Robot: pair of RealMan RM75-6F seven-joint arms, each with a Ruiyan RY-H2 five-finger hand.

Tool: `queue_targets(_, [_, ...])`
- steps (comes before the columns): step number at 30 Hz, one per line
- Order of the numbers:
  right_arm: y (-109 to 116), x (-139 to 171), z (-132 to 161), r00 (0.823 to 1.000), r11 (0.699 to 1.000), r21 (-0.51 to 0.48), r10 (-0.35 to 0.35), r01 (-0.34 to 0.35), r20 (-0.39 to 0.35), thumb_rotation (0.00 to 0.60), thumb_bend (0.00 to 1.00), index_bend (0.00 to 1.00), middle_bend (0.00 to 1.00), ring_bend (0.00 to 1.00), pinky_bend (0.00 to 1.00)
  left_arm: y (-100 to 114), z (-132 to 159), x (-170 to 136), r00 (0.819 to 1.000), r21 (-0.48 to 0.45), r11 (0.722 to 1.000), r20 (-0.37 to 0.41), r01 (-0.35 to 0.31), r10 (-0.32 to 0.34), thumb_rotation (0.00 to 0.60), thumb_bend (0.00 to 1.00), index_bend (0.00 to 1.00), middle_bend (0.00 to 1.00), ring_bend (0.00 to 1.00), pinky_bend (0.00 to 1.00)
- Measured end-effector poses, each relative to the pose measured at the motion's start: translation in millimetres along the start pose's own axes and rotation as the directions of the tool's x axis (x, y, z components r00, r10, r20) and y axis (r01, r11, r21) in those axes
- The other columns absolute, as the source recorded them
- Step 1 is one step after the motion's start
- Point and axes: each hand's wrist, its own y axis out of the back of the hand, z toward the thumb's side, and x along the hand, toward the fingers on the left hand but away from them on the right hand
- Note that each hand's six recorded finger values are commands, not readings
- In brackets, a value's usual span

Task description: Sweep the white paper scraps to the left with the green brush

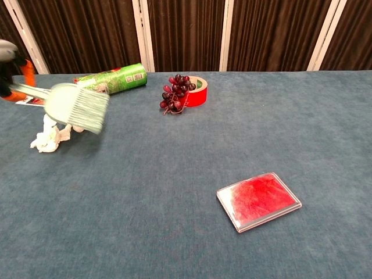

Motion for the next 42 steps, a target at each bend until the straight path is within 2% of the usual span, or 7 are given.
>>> queue_targets(7, [2,1,-4,1.000,1.000,0.000,0.001,-0.001,0.010,0.600,0.32,0.00,0.00,0.00,0.00,-21,15,8,1.000,0.071,0.997,-0.007,0.028,-0.027,0.600,0.72,0.77,1.00,1.00,1.00])
queue_targets(15, [3,4,-5,1.000,1.000,0.000,-0.006,0.006,0.016,0.600,0.32,0.00,0.00,0.00,0.00,-34,-35,16,0.990,0.116,0.992,-0.133,0.052,-0.037,0.600,0.72,0.77,1.00,1.00,1.00])
queue_targets(20, [3,4,-3,1.000,1.000,0.004,-0.006,0.006,0.011,0.600,0.32,0.00,0.00,0.00,0.00,-22,-77,13,0.979,0.129,0.991,-0.206,0.036,-0.009,0.600,0.72,0.77,1.00,1.00,1.00])
queue_targets(27, [2,5,0,1.000,1.000,0.006,-0.006,0.006,0.005,0.600,0.32,0.00,0.00,0.00,0.00,16,-156,-2,0.938,0.119,0.992,-0.339,-0.029,0.068,0.600,0.72,0.77,1.00,1.00,1.00])
queue_targets(30, [3,4,1,1.000,1.000,0.008,-0.009,0.009,0.002,0.600,0.32,0.00,0.00,0.00,0.00,26,-171,-7,0.928,0.086,0.994,-0.362,-0.061,0.088,0.600,0.72,0.77,1.00,1.00,1.00])
queue_targets(34, [1,3,3,1.000,1.000,0.007,-0.005,0.005,-0.002,0.600,0.32,0.00,0.00,0.00,0.00,34,-161,-10,0.941,0.029,0.995,-0.323,-0.098,0.102,0.600,0.72,0.77,1.00,1.00,1.00])
queue_targets(42, [0,1,2,1.000,1.000,0.003,0.001,-0.001,0.001,0.600,0.32,0.00,0.00,0.00,0.00,29,-103,-8,0.977,-0.036,0.995,-0.196,-0.097,0.088,0.600,0.72,0.77,1.00,1.00,1.00])
